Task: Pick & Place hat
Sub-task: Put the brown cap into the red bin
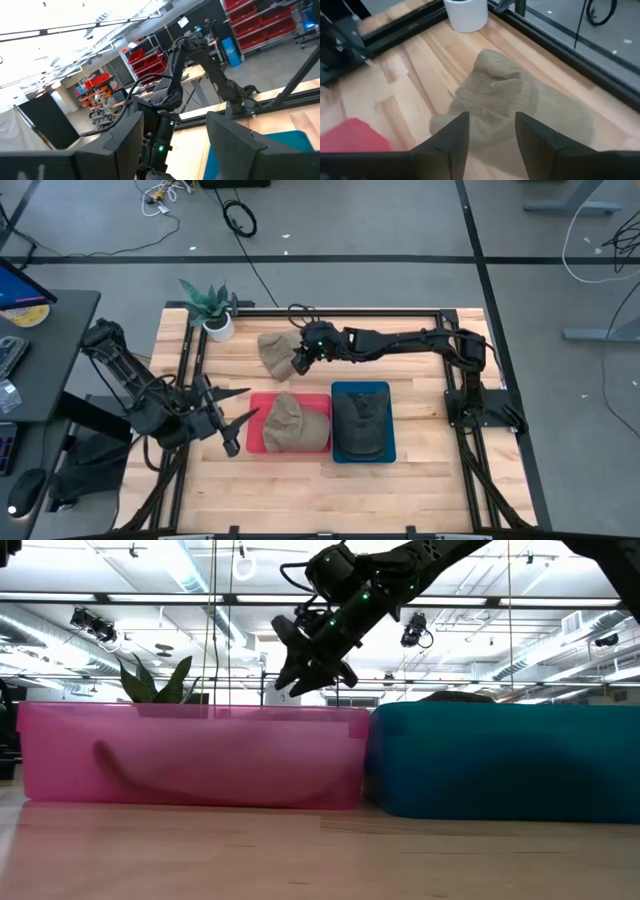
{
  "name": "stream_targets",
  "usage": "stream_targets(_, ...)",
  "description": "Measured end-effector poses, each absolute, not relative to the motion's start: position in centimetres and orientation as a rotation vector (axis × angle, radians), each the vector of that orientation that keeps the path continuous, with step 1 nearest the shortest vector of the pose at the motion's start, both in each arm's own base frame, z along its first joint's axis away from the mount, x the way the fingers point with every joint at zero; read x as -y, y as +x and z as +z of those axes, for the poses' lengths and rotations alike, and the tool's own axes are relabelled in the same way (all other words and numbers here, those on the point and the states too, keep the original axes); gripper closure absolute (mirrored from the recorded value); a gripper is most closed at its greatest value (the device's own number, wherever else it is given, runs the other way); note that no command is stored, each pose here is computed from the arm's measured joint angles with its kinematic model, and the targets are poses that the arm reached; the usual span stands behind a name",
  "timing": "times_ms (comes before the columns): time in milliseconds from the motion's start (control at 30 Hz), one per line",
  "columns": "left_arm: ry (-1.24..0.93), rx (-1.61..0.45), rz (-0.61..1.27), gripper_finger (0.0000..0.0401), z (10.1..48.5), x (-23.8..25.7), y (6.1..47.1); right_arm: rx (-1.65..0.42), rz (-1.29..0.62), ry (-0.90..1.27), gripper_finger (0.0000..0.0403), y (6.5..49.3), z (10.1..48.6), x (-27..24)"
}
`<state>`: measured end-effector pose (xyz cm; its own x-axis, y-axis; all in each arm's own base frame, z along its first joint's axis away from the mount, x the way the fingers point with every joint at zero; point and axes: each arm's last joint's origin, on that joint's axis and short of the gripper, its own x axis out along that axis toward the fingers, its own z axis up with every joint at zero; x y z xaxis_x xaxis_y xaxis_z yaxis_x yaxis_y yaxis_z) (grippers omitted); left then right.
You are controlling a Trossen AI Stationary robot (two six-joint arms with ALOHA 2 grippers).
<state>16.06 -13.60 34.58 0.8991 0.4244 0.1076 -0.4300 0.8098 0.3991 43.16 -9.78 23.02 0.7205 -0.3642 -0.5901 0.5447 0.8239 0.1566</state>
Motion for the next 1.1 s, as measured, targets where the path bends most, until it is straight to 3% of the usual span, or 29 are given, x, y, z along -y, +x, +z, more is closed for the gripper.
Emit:
stream_targets(400, 0.418, -0.041, 0.540, 0.0181, 34.3, 13.4, 16.0, -0.728, -0.547, 0.319, 0.0242, 41.5, 21.5, 12.0)
stream_targets(700, 0.400, -0.039, 0.542, 0.0181, 34.3, 13.4, 16.0, -0.649, -0.377, 0.576, 0.0242, 39.3, 20.6, 17.8)
stream_targets(1100, 0.389, -0.036, 0.541, 0.0181, 34.3, 13.4, 16.0, -0.658, -0.465, 0.752, 0.0222, 36.9, 18.5, 20.7)
